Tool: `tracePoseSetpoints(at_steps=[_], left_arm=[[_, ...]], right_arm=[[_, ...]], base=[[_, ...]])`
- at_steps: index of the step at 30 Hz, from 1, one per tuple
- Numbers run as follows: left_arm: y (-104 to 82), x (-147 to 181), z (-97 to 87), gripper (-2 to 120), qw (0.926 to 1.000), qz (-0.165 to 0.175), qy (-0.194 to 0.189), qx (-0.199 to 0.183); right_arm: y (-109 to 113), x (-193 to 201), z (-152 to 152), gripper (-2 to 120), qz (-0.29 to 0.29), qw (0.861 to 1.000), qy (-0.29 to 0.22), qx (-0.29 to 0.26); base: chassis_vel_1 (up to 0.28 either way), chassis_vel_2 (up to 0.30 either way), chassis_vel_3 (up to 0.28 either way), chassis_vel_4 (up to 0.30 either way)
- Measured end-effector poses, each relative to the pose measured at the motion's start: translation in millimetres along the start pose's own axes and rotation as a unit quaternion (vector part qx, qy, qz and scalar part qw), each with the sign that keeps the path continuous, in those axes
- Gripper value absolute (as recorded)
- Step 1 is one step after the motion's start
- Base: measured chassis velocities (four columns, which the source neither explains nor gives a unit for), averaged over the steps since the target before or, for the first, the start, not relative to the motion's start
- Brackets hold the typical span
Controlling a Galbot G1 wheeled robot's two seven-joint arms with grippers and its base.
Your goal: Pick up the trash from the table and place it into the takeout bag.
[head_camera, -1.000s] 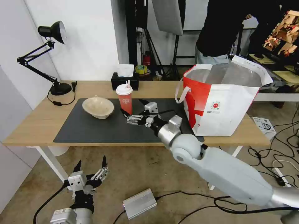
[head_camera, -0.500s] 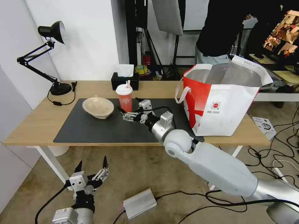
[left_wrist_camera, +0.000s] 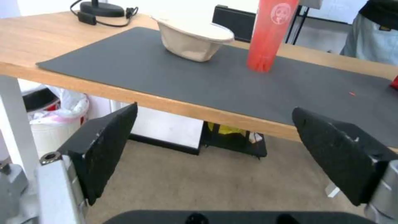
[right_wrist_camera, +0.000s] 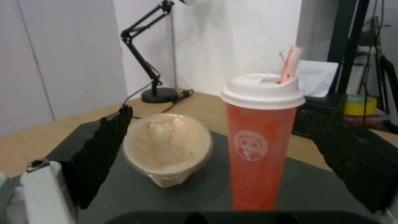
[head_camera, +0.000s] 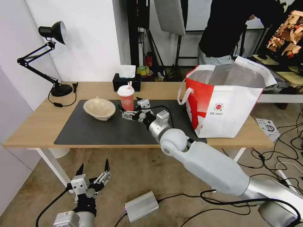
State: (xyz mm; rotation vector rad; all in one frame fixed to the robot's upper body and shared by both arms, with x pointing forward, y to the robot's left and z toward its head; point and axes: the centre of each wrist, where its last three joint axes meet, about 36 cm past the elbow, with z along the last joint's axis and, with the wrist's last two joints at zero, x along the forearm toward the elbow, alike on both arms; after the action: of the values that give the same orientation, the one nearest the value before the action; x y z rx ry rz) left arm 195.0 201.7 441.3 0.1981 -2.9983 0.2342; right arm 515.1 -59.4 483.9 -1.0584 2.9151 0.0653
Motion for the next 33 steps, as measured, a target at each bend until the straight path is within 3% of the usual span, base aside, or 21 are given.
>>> tracePoseSetpoints(at_steps=[33], left_arm=[[-1.6,-1,3.6,100,1.0,0.001,0.004,-0.001]], right_arm=[[-14,-54,17,100,0.066,0.997,0.044,-0.011]], base=[[0.0,0.0,0.0,0.0]])
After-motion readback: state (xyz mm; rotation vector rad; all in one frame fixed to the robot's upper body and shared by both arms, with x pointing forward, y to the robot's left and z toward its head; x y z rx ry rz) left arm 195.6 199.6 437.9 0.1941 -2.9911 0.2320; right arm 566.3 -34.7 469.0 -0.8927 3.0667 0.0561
